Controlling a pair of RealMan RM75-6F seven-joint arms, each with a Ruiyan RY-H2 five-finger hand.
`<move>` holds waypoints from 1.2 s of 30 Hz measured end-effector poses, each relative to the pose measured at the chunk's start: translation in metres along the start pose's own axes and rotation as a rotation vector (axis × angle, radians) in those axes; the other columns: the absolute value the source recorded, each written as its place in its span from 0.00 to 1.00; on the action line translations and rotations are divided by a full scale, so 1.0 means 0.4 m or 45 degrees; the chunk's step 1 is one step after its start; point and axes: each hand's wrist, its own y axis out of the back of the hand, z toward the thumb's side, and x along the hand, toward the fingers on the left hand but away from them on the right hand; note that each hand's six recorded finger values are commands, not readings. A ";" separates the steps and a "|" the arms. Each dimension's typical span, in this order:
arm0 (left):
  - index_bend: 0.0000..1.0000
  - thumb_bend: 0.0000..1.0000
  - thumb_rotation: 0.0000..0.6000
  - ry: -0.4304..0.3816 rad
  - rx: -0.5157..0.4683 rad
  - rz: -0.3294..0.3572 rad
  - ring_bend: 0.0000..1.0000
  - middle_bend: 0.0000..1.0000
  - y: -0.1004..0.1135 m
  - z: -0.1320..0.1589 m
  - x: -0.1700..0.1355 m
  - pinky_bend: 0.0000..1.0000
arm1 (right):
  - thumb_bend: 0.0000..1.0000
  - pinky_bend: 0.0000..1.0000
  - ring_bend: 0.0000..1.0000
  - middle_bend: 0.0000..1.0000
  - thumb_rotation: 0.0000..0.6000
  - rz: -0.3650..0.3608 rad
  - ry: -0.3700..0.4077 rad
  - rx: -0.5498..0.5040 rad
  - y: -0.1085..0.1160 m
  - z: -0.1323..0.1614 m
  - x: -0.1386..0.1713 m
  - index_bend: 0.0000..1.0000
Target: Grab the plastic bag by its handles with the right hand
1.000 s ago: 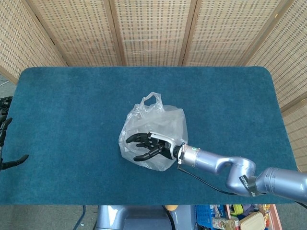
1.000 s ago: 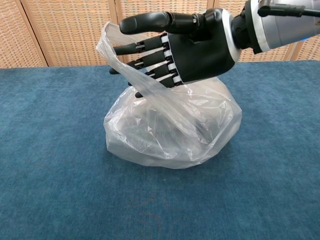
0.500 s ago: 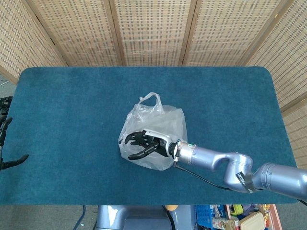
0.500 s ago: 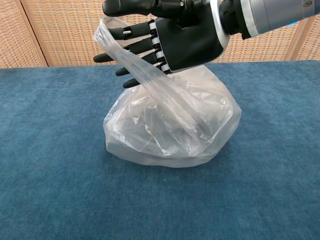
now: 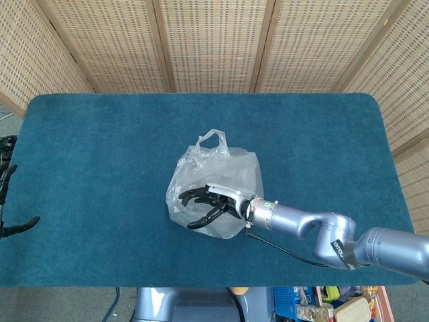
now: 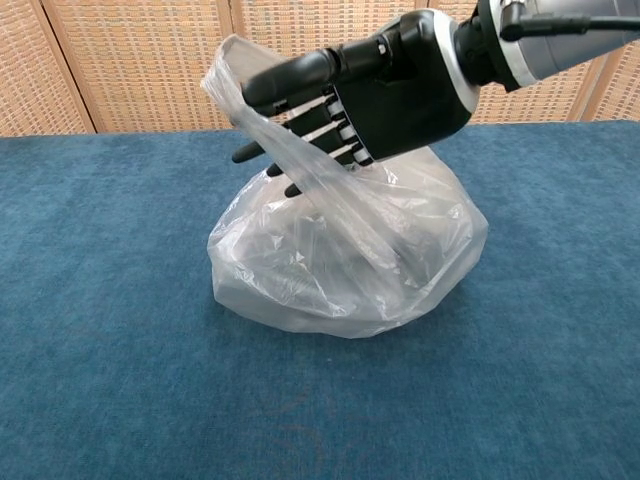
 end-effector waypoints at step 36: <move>0.00 0.09 1.00 0.008 -0.017 0.005 0.00 0.00 0.004 -0.007 0.007 0.00 | 0.00 0.50 0.60 0.65 1.00 -0.021 0.064 -0.192 -0.014 0.034 -0.012 0.66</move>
